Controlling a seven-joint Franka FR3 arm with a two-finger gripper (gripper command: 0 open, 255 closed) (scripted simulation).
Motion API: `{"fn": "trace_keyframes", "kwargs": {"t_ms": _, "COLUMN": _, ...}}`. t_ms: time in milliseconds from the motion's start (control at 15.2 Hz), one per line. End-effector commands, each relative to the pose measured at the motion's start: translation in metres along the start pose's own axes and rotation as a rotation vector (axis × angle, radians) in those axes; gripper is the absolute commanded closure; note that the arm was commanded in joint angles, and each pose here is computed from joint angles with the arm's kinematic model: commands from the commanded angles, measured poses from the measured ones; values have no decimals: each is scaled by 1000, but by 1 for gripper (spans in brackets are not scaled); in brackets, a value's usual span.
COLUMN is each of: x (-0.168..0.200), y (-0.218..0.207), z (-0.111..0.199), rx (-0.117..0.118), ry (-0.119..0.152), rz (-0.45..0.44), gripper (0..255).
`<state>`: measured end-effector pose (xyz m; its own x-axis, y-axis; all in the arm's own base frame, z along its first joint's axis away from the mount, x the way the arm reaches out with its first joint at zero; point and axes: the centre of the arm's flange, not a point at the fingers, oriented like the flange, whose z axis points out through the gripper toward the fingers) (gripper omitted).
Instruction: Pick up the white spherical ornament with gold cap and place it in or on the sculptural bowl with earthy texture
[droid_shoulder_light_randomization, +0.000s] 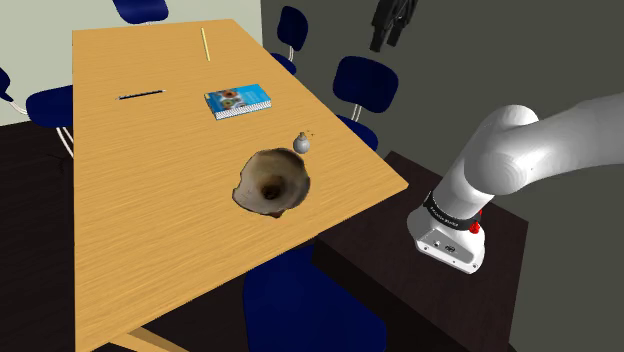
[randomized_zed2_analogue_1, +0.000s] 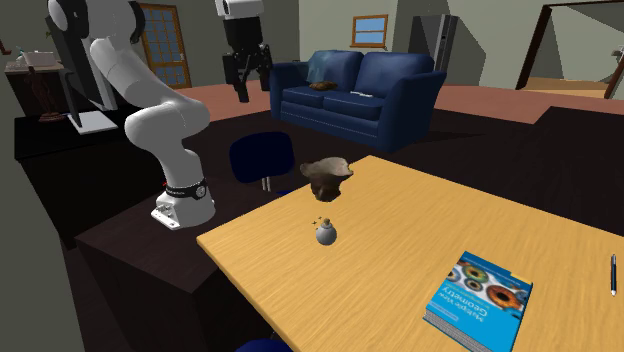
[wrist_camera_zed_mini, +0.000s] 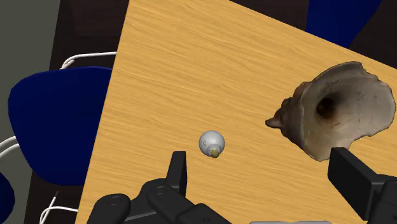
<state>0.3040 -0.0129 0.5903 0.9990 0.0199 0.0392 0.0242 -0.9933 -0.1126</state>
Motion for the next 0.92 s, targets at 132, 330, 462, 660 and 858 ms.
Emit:
{"fn": "trace_keyframes", "kwargs": {"t_ms": 132, "x": 15, "y": -6, "z": 22, "rx": -18, "ry": -9, "rz": 19, "gripper": 0}}
{"fn": "trace_keyframes", "kwargs": {"t_ms": 330, "x": 38, "y": -15, "z": 56, "rx": -44, "ry": -23, "rz": 47, "gripper": 0}}
{"fn": "trace_keyframes", "kwargs": {"t_ms": 462, "x": 52, "y": -19, "z": 79, "rx": -61, "ry": -32, "rz": 66, "gripper": 0}}
{"fn": "trace_keyframes", "kwargs": {"t_ms": 660, "x": 74, "y": -25, "z": 114, "rx": -88, "ry": -46, "rz": 94, "gripper": 0}}
{"fn": "trace_keyframes", "kwargs": {"t_ms": 858, "x": 96, "y": -29, "z": 149, "rx": -114, "ry": -59, "rz": 122, "gripper": 0}}
